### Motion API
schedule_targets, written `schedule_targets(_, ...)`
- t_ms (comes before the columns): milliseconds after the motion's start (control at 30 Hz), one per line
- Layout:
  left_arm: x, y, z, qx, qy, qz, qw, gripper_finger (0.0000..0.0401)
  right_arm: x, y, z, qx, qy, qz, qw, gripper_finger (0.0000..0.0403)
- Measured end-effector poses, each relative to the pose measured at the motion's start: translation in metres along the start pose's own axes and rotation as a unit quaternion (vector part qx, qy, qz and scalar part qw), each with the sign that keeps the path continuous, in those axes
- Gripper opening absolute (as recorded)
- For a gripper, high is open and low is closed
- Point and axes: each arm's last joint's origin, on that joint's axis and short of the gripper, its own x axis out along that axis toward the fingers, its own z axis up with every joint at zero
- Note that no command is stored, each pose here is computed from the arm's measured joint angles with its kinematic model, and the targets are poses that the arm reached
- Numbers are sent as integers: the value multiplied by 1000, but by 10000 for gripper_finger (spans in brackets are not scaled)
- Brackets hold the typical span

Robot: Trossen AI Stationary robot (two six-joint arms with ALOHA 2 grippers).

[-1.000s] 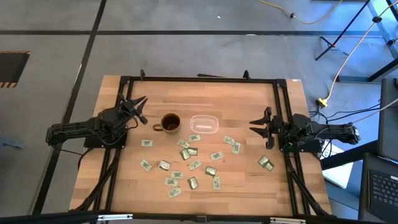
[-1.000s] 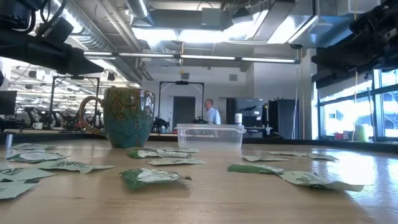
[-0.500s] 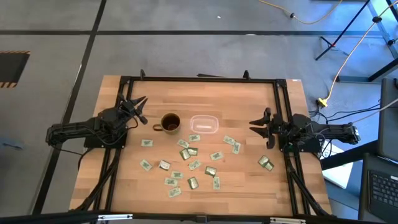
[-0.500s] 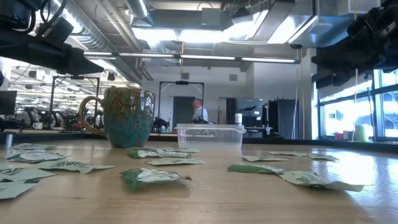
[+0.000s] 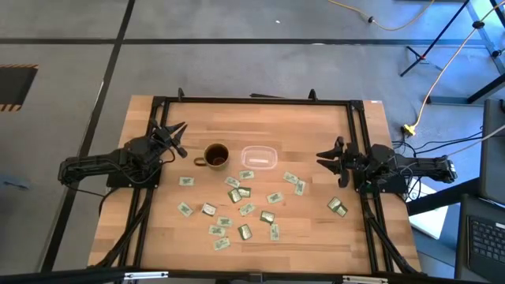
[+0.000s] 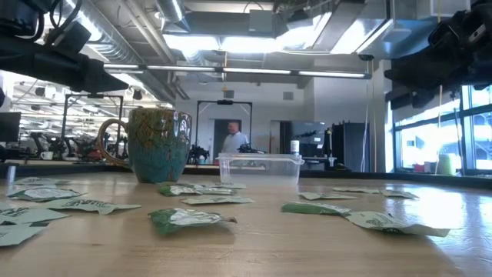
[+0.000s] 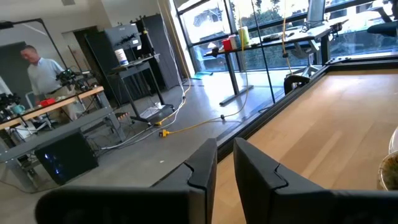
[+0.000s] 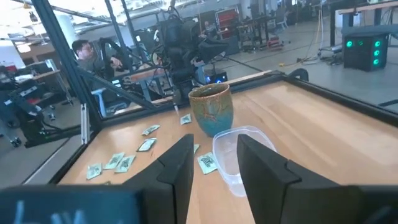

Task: Pick and place items into bin
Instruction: Put the light green stevia pack into the transparent bin

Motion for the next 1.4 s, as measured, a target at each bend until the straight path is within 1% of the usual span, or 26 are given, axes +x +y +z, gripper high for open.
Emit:
schedule_targets(200,0,0,0,0,0,0,1000,48,0,-3,1,-1,-16,-49,999,127)
schedule_targets(267,0,0,0,0,0,0,1000,48,0,-4,2,7,-21,-65,998,127)
schedule_targets(933,0,0,0,0,0,0,1000,51,0,-4,2,13,-22,-65,998,127)
schedule_targets(1100,0,0,0,0,0,0,1000,50,0,-4,2,-31,-20,-66,997,127)
schedule_targets(1300,0,0,0,0,0,0,1000,47,0,-3,5,-133,-22,-67,989,127)
schedule_targets(1367,0,0,0,0,0,0,1000,47,1,-2,6,-156,-13,-67,985,127)
schedule_targets(1400,0,0,0,0,0,0,1000,47,1,-2,8,-160,-9,-67,985,127)
